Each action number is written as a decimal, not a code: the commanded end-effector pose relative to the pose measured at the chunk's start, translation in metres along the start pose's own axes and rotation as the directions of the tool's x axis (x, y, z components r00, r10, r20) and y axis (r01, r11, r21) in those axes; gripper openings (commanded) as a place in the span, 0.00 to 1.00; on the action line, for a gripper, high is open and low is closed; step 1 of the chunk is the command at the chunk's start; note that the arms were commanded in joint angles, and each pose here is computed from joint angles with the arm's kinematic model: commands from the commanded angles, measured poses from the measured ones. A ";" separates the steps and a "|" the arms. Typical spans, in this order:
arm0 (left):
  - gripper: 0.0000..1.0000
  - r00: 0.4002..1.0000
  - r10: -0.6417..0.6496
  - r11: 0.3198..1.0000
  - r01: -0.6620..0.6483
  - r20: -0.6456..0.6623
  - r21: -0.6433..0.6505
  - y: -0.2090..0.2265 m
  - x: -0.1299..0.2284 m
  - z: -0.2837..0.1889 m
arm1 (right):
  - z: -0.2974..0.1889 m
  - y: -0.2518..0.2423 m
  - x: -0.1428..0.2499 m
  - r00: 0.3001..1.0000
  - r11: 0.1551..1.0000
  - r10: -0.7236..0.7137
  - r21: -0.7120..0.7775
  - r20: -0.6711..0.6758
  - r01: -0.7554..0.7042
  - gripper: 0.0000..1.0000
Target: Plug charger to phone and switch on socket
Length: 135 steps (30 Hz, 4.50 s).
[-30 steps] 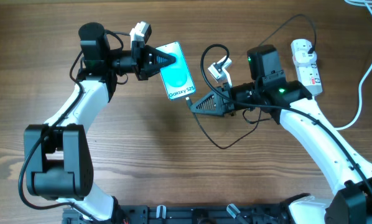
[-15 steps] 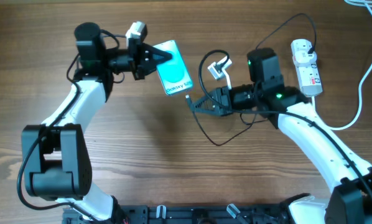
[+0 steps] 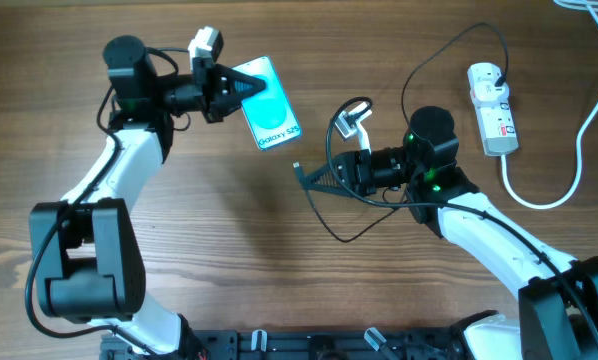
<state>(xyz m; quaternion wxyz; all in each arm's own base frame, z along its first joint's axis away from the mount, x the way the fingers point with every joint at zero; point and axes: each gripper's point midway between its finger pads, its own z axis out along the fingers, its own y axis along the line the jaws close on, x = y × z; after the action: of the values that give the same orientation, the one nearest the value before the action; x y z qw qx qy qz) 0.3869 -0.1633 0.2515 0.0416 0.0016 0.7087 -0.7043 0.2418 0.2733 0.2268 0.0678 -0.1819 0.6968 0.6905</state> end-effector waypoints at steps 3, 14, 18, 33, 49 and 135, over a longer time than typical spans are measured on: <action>0.04 0.997 0.044 0.999 -0.043 -0.061 0.009 -0.014 0.012 0.017 | 0.001 0.000 -0.001 1.000 1.000 0.019 0.010 0.021 -0.020 0.04; 0.04 0.994 0.074 0.997 -0.073 -0.078 0.014 -0.014 0.015 0.022 | 0.001 0.006 -0.010 0.997 0.999 -0.050 0.007 0.053 0.050 0.04; 0.04 0.994 0.074 0.997 -0.073 -0.080 0.014 -0.014 0.016 0.022 | 0.001 0.006 -0.010 0.997 0.999 -0.047 0.009 0.056 0.046 0.04; 0.04 0.991 0.075 0.997 -0.073 -0.109 0.019 -0.015 0.022 0.030 | 0.000 0.003 -0.017 0.995 0.999 -0.040 0.028 0.094 0.037 0.04; 0.04 0.984 0.140 0.990 -0.138 -0.108 0.026 -0.015 0.022 0.029 | 0.000 0.005 -0.012 0.997 0.999 -0.031 0.012 0.064 0.030 0.04; 0.04 0.990 0.114 0.993 -0.112 -0.086 0.020 -0.012 0.017 0.019 | 0.000 0.012 -0.005 1.000 1.000 -0.009 -0.018 0.019 0.009 0.04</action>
<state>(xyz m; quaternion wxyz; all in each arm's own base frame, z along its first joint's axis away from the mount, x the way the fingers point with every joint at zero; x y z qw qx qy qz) 0.3742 -0.1857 0.2489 0.0333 0.0434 0.7071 -0.7050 0.2498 0.2752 0.2353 0.0887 -0.1677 0.6947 0.6938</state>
